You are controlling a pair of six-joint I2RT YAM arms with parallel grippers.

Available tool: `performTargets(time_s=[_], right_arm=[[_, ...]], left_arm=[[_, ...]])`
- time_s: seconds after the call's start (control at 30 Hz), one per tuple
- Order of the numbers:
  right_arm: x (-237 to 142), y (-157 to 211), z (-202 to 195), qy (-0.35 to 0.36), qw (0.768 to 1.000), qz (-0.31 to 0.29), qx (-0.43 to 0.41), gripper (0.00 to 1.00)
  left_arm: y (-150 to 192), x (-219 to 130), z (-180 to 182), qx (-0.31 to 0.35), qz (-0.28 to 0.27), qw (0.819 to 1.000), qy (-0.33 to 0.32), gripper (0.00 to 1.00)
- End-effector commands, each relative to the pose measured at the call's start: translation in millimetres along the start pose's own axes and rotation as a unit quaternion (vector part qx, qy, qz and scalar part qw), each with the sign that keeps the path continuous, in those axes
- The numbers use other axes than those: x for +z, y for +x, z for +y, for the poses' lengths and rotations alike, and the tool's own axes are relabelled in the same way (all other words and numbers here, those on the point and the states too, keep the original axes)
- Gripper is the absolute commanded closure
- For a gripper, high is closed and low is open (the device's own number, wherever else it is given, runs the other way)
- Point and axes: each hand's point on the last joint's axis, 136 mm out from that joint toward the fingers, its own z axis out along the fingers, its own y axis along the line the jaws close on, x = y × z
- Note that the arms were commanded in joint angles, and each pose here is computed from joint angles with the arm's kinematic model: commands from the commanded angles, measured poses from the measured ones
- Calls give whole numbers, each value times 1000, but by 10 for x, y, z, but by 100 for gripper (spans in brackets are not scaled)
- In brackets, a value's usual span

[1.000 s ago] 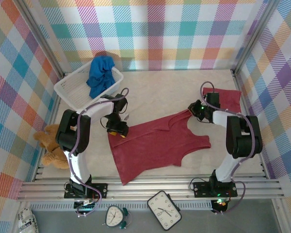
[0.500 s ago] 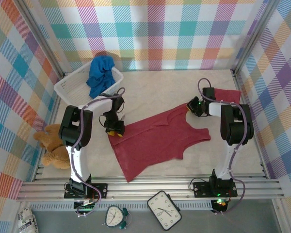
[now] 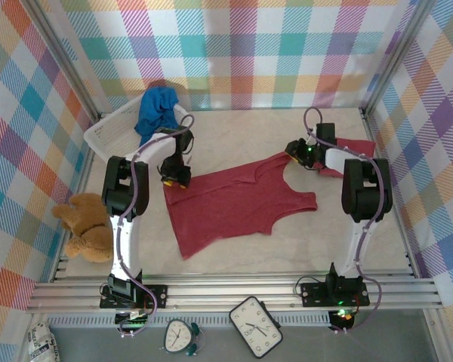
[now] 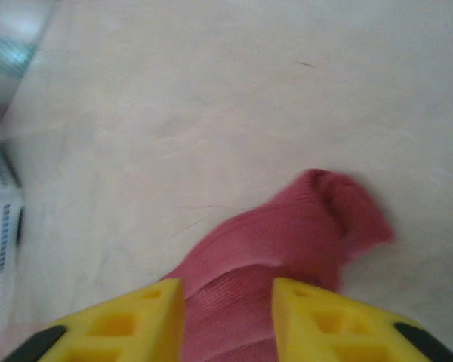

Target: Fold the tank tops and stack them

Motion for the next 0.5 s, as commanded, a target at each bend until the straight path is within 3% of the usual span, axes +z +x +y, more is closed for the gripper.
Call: performTargets(time_s=[0.0,0.1,0.27,0.4,0.47], right_arm=[[-482,109,504,-51,988,-13,-147,53],[-755,408,669,-68,968,-16,-240,43],[-1003,1074,827,-100,938,41,-329,40],[-1089,1655,823,-80,888,87,-446,38],[-1132,2016,844,-98,845,117,-513,38]], left_arm=[[-5,-345,-3,13,-27,1000,1,50],[223,-591,-185,17,-38,999,29,46],[881,-652,-482,-24,-25,997,76,45],[1406,-615,-781,-66,-17,991,116,42],[1623,-548,-882,-94,-9,987,127,42]])
